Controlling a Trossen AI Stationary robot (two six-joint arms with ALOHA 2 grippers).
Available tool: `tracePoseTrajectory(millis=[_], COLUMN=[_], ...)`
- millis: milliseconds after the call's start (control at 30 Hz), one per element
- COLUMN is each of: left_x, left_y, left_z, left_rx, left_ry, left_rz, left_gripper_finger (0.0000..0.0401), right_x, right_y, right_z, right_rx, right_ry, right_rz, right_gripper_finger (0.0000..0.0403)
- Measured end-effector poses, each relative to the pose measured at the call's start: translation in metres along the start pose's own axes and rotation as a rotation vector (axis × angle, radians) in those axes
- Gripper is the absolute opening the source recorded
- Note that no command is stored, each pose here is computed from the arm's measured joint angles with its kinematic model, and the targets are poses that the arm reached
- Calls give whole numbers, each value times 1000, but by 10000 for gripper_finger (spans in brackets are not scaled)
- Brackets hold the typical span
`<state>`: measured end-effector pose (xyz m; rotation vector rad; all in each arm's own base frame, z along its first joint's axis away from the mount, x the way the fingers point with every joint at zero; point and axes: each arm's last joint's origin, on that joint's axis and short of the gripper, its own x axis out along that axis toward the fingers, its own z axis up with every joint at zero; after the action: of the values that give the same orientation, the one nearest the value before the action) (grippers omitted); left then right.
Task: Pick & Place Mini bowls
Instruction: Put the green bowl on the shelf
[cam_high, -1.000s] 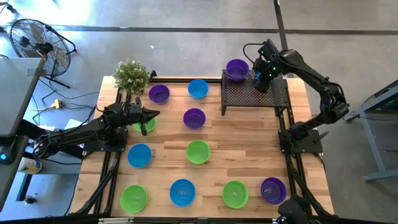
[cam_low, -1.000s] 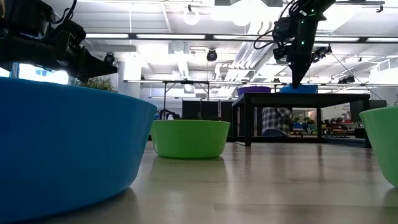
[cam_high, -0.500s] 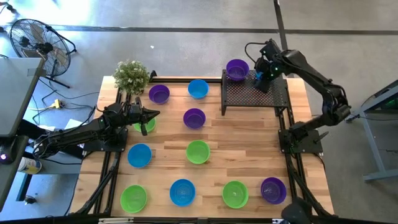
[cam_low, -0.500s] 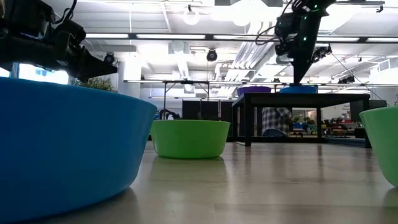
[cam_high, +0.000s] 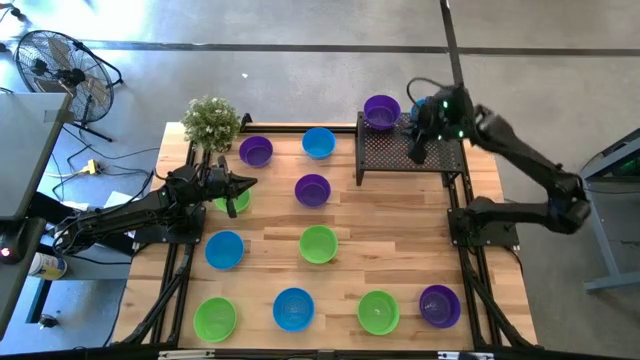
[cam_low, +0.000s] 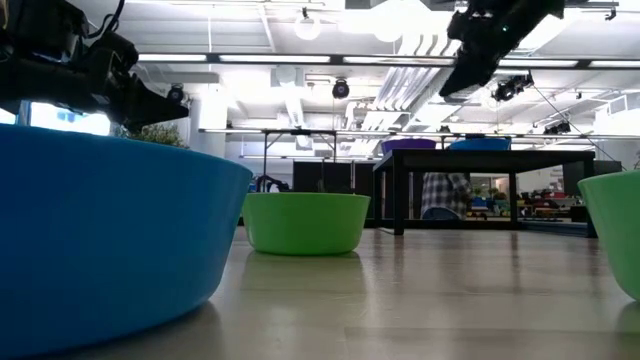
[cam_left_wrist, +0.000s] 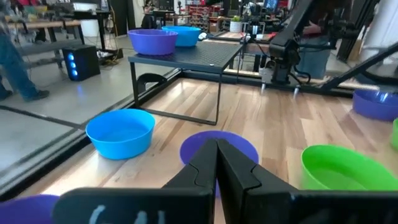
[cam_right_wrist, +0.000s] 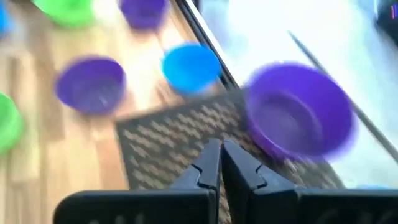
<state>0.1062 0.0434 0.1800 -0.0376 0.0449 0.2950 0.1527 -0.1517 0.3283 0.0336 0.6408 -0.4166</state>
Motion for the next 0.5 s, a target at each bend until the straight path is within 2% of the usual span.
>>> tracePoseTrajectory(millis=[133, 333, 500], left_x=[0, 0, -2], left_y=[0, -3, -4], left_z=[0, 2, 18], left_rx=[-53, -55, -57], left_ry=[1, 0, 21], left_rz=[-2, -93, -97], left_gripper_finger=[1, 1, 1], right_x=[10, 19, 22], right_y=[25, 60, 82], right_z=[-20, -44, -63], right_rx=[-17, -60, -91], right_ry=[-165, -446, -624], right_rz=[75, 171, 240], right_gripper_finger=[7, 4, 1])
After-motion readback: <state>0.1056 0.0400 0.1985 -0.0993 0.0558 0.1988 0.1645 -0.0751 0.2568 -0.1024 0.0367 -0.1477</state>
